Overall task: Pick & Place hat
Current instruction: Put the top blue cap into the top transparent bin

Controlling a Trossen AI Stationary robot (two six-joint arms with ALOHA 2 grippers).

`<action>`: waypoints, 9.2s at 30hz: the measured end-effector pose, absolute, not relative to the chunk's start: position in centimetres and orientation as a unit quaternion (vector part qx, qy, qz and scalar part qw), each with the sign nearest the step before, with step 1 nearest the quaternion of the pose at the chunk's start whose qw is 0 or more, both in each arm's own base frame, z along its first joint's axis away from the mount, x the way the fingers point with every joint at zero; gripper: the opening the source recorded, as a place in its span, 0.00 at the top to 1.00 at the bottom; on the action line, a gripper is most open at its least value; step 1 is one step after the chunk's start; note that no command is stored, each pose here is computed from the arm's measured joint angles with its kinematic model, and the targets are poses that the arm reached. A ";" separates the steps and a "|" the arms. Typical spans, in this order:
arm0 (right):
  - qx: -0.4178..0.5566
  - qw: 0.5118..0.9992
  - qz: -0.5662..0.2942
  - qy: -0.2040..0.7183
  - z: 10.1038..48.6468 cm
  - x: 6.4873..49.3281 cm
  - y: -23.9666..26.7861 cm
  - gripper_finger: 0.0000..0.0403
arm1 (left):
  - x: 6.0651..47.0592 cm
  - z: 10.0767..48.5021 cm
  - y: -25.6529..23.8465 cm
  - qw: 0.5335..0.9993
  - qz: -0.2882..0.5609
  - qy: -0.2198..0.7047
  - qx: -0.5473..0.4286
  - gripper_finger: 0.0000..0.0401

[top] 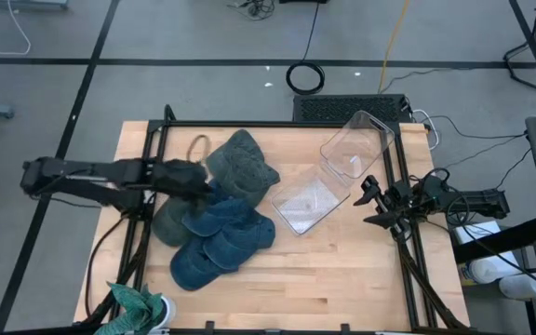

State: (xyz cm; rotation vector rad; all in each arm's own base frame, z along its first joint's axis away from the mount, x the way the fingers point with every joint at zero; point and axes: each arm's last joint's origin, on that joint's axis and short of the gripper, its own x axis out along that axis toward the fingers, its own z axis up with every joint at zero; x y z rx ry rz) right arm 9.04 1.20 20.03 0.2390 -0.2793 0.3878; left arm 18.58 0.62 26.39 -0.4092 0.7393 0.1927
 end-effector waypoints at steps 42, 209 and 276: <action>0.136 0.962 0.194 -0.134 20.0 9.0 1.2 0.44 | 23.6 25.5 -1.1 0.767 0.138 0.626 -0.033 0.51; 0.116 0.973 -0.072 0.186 44.6 24.2 -2.1 0.98 | 33.5 31.3 -15.2 0.816 0.167 0.296 0.469 0.91; -0.230 0.742 -0.326 0.539 26.9 18.8 -9.8 0.78 | 33.9 32.2 -12.9 0.846 0.149 0.293 0.419 0.91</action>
